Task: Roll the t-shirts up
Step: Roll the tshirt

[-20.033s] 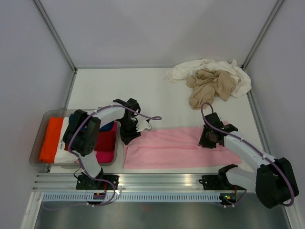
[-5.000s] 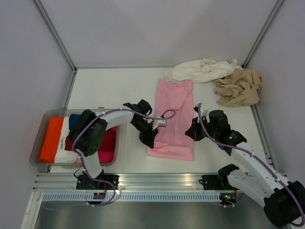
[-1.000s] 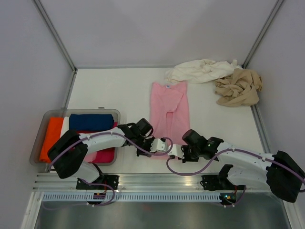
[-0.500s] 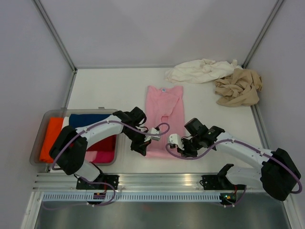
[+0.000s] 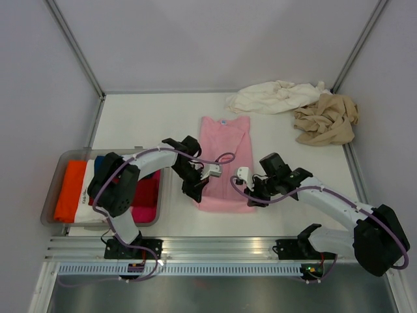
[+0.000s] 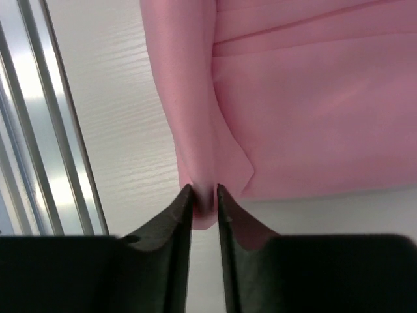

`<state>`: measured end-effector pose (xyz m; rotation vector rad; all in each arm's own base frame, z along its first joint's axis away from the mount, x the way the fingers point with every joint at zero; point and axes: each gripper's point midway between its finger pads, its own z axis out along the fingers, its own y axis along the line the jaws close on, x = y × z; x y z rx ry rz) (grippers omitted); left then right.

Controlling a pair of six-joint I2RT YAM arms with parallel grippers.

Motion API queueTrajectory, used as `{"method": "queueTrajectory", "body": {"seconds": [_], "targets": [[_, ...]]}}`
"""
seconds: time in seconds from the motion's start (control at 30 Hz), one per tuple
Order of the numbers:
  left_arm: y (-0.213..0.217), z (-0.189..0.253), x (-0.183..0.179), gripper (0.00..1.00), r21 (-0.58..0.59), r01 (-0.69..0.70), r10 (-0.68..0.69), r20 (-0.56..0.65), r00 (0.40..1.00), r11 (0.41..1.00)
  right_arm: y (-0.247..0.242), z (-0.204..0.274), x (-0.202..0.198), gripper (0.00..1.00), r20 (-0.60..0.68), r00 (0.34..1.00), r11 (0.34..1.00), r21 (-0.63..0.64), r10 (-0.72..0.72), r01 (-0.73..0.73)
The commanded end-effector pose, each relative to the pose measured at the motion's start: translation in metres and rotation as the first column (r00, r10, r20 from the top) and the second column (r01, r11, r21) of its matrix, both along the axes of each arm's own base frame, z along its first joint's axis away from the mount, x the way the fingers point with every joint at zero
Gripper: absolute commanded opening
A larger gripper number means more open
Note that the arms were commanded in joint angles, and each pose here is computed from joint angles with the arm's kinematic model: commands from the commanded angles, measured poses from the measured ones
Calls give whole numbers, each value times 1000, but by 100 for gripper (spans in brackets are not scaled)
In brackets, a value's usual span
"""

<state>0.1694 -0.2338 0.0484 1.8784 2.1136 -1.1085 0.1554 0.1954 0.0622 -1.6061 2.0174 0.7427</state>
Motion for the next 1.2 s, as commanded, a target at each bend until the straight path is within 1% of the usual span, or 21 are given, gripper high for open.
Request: {"method": "queueTrajectory", "body": {"seconds": [0.0,0.03,0.1,0.13,0.17,0.2,0.27,0.3,0.33,0.37,0.5,0.57,0.67,0.77,0.83,0.87,0.9,0.97,1.03,1.1,1.17], "targets": [[-10,7,13,10,-43,14,-13,11,1000,999,7,15,28,33,52,992,992,51,-116,113],[-10,5,13,10,-38,9,-9,-7,1000,999,6,20,40,41,66,983,983,75,-170,165],[-9,3,15,10,-30,-1,0,-26,1000,1000,9,40,59,44,52,961,955,144,-270,261],[-6,0,16,10,-20,-16,15,-54,998,1000,10,48,67,47,37,947,936,168,-319,309],[-6,-1,18,10,-20,-25,24,-63,998,999,10,58,77,49,-3,913,897,188,-407,401],[-4,-2,19,10,-16,-34,33,-75,997,999,11,67,87,49,-13,892,869,223,-451,443],[-1,-7,26,10,-3,-57,56,-97,994,998,14,78,91,48,-60,872,834,270,-485,482],[0,-9,34,10,4,-71,71,-105,992,997,17,87,92,48,-121,859,802,312,-497,508],[0,-5,37,10,2,-75,75,-102,992,997,17,89,92,48,-146,850,787,324,-506,524],[1,-9,36,10,17,-79,80,-130,988,997,17,92,92,48,-177,835,768,331,-521,549],[-2,-8,45,10,17,-89,90,-127,988,996,14,84,91,49,-289,761,714,267,-581,647],[-3,-7,44,11,15,-93,95,-134,986,996,14,74,85,49,-333,739,709,233,-586,666],[-2,-8,38,12,14,-98,99,-161,982,995,4,50,73,50,-367,688,698,129,-626,704],[-2,-9,36,13,15,-101,102,-170,980,995,-4,21,59,57,-393,648,695,30,-653,719],[-3,-9,37,13,16,-100,101,-171,980,995,-4,11,60,66,-405,627,681,14,-666,732],[-3,-9,39,13,15,-101,102,-167,981,995,-3,4,61,74,-414,613,672,4,-673,740],[-3,-10,40,13,22,-97,99,-164,981,995,-3,2,62,77,-421,600,663,-6,-681,748],[-2,-12,42,13,31,-94,98,-159,982,995,2,2,65,77,-440,596,664,1,-671,748],[-2,-10,45,13,32,-93,97,-154,983,995,4,3,66,78,-429,615,674,21,-662,739],[-2,-12,45,13,39,-88,94,-162,982,995,3,-1,56,77,-422,641,703,11,-641,711],[-2,-12,45,13,42,-88,94,-169,981,995,5,-3,44,75,-457,645,725,0,-613,689]]}}
